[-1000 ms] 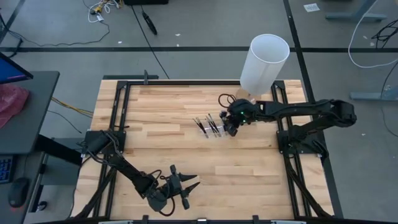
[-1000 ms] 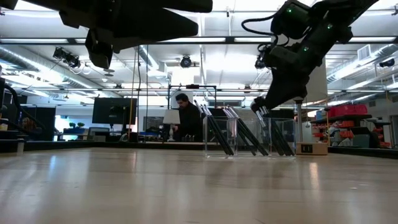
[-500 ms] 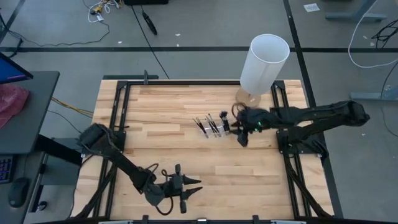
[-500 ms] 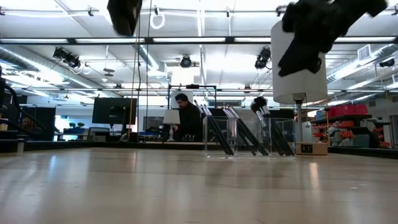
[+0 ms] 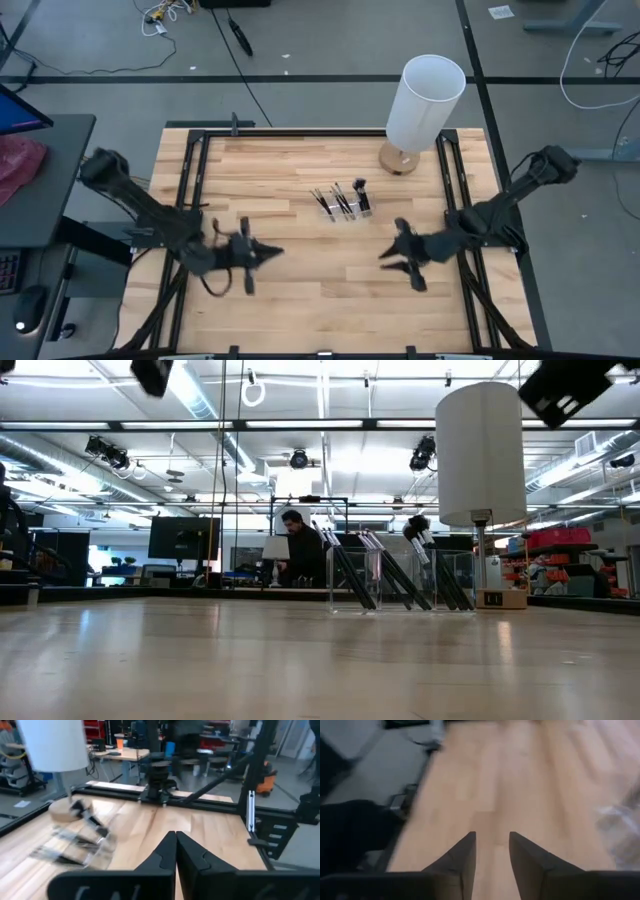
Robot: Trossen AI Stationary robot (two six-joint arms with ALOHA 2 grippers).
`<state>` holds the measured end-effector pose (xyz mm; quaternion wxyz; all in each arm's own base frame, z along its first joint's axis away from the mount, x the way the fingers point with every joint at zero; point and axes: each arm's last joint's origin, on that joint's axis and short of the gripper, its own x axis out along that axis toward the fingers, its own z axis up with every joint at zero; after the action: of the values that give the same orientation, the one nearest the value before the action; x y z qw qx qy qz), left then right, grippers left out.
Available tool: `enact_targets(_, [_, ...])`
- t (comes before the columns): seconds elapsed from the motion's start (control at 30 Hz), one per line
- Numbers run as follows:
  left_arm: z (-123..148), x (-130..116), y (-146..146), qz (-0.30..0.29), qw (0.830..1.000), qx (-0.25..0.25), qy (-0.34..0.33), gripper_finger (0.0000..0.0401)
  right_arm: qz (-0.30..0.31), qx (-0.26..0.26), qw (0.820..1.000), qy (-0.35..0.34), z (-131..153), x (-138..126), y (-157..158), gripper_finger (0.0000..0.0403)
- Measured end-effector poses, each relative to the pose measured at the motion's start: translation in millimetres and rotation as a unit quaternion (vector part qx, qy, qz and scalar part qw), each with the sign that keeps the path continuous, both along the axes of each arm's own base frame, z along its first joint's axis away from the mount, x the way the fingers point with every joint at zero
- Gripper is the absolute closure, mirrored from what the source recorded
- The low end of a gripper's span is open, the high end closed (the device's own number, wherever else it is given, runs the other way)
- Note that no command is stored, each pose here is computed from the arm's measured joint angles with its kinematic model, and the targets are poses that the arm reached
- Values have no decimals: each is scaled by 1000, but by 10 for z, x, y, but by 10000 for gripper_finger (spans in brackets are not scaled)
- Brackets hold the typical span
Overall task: Pick & Place Makeup Supplies
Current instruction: Return to Home Position
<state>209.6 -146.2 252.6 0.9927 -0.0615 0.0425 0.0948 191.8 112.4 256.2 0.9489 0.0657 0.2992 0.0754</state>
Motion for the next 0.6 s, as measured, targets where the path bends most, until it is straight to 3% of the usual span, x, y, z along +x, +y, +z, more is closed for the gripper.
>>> enact_targets(0.3, [-345,-537,757,-11,997,-70,-33,398,112,72,986,-100,-390,-201,269,287])
enact_targets(0.6, [-596,-811,1109,-11,995,-65,-74,399,120,97,979,-135,-384,-318,203,287])
